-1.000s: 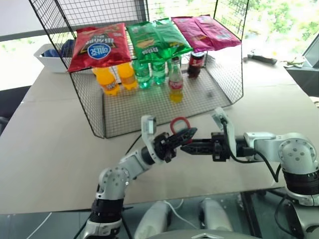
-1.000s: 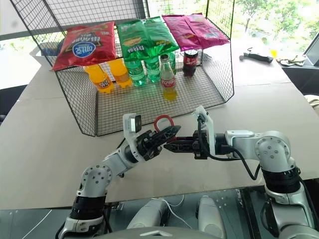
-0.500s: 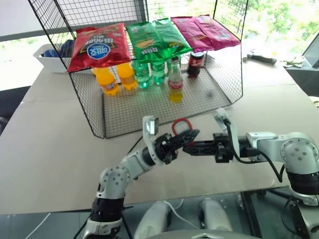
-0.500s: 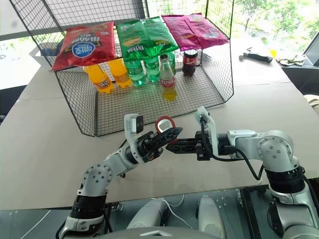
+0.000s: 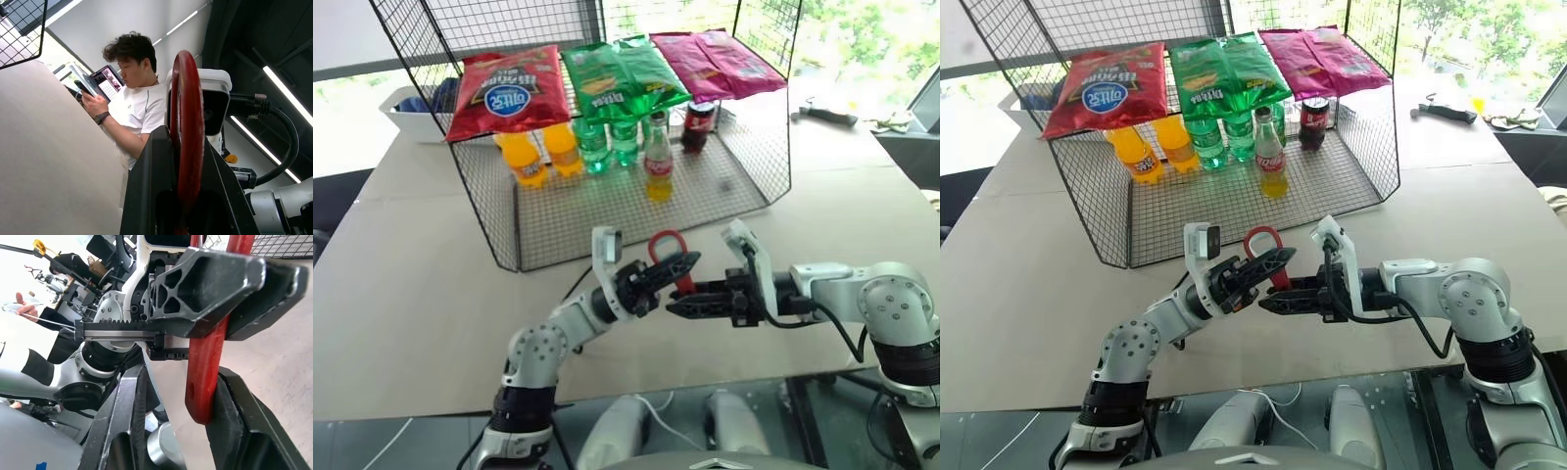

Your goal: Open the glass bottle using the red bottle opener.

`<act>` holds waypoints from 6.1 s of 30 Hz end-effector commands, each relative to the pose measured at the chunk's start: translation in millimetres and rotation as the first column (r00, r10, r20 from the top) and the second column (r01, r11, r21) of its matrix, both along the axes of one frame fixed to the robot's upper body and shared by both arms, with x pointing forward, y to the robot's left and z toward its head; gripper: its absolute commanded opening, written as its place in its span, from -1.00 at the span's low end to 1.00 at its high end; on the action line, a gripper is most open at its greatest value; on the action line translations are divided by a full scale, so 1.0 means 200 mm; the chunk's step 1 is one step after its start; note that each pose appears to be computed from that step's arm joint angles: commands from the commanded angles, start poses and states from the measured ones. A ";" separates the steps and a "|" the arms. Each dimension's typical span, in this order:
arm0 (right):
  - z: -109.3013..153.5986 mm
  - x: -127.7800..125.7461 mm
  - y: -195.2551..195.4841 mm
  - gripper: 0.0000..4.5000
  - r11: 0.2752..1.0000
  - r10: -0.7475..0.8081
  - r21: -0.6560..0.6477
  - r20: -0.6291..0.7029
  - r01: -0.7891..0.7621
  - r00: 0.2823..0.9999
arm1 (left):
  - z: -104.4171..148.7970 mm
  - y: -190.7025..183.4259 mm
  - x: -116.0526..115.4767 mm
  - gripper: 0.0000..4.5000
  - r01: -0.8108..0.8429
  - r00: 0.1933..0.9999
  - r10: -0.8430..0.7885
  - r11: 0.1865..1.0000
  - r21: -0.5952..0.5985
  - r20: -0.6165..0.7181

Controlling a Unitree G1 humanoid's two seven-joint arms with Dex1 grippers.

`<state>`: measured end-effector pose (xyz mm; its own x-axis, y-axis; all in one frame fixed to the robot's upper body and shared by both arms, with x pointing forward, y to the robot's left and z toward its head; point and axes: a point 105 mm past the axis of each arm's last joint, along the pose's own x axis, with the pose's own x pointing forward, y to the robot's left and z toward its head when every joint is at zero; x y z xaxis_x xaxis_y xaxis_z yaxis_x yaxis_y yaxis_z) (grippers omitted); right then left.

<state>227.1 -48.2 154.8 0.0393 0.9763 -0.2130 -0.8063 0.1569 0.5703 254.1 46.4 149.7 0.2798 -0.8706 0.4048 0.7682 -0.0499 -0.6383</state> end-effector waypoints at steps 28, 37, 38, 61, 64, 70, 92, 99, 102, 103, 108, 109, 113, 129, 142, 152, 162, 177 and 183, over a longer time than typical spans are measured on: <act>-0.01 0.09 -0.13 -1.00 0.975 -0.223 0.024 -0.009 0.223 0.975 | 0.05 0.17 0.13 0.98 -0.250 0.966 0.248 0.968 0.025 0.067; -0.01 0.33 -0.36 -1.00 0.816 -0.531 0.006 0.400 0.578 0.747 | 0.02 0.22 0.31 0.98 -0.584 0.792 0.467 0.767 0.266 0.394; -0.01 0.34 -0.35 -1.00 0.809 -0.540 0.020 0.420 0.587 0.729 | 0.03 0.22 0.33 0.98 -0.615 0.764 0.475 0.741 0.269 0.436; 0.11 0.38 -0.30 -1.00 0.775 -0.513 0.143 0.712 0.616 0.480 | 0.17 0.17 0.82 0.98 -0.932 0.321 0.568 0.332 0.147 0.758; 0.14 0.36 -0.27 -1.00 0.789 -0.504 0.160 0.721 0.594 0.476 | 0.17 0.14 0.86 0.98 -0.933 0.312 0.551 0.329 0.143 0.774; 0.21 0.35 -0.24 -1.00 0.788 -0.480 0.189 0.784 0.587 0.393 | 0.17 0.09 0.91 0.98 -0.928 0.323 0.528 0.340 0.153 0.786; 0.40 0.44 -0.28 -1.00 0.627 -0.525 0.387 0.851 0.676 -0.001 | 0.18 -0.02 1.02 0.98 -0.924 0.377 0.555 0.287 0.255 0.742; 0.38 0.43 -0.26 -1.00 0.625 -0.524 0.387 0.851 0.678 -0.002 | 0.17 -0.01 1.04 0.98 -0.926 0.377 0.558 0.250 0.284 0.740; 0.37 0.43 -0.27 -1.00 0.614 -0.535 0.395 0.845 0.683 -0.007 | 0.18 -0.02 1.05 0.98 -0.924 0.381 0.544 0.241 0.295 0.748; 0.37 0.43 -0.27 -1.00 0.612 -0.538 0.396 0.843 0.685 -0.007 | 0.19 -0.01 1.05 0.98 -0.927 0.376 0.535 0.232 0.296 0.757; 0.36 0.43 -0.27 -1.00 0.609 -0.542 0.393 0.841 0.689 -0.001 | 0.23 -0.01 1.07 0.98 -0.930 0.366 0.527 0.201 0.306 0.767; 0.36 0.43 -0.27 -1.00 0.609 -0.542 0.393 0.841 0.689 0.000 | 0.24 -0.01 1.08 0.98 -0.932 0.363 0.526 0.192 0.308 0.769; 0.35 0.43 -0.27 -1.00 0.608 -0.545 0.394 0.839 0.690 0.001 | 0.25 0.01 1.10 0.98 -0.934 0.351 0.515 0.136 0.330 0.782; 0.34 0.42 -0.28 -1.00 0.599 -0.548 0.391 0.836 0.699 0.002 | 0.27 -0.01 1.11 0.20 -0.929 0.363 0.510 0.133 0.346 0.780; 0.34 0.43 -0.27 -1.00 0.597 -0.552 0.397 0.834 0.697 -0.003 | 0.16 -0.02 0.95 0.20 -0.857 0.467 0.344 0.404 0.321 0.814; 0.35 0.45 -0.27 -1.00 0.607 -0.552 0.404 0.834 0.684 -0.004 | 0.10 0.19 0.68 0.20 -0.806 0.522 0.203 0.436 0.401 0.828; 0.36 0.46 -0.26 -1.00 0.625 -0.548 0.407 0.836 0.666 0.004 | 0.13 0.31 0.44 0.20 -0.707 0.664 0.221 0.495 0.504 0.715; 0.35 0.49 -0.20 -1.00 0.661 -0.551 0.410 0.834 0.629 0.035 | 0.08 0.31 0.24 0.20 -0.689 0.668 0.112 0.466 0.555 0.736; 0.34 0.49 -0.19 -1.00 0.669 -0.549 0.408 0.835 0.622 0.042 | 0.09 0.31 0.21 0.20 -0.700 0.655 0.119 0.467 0.540 0.746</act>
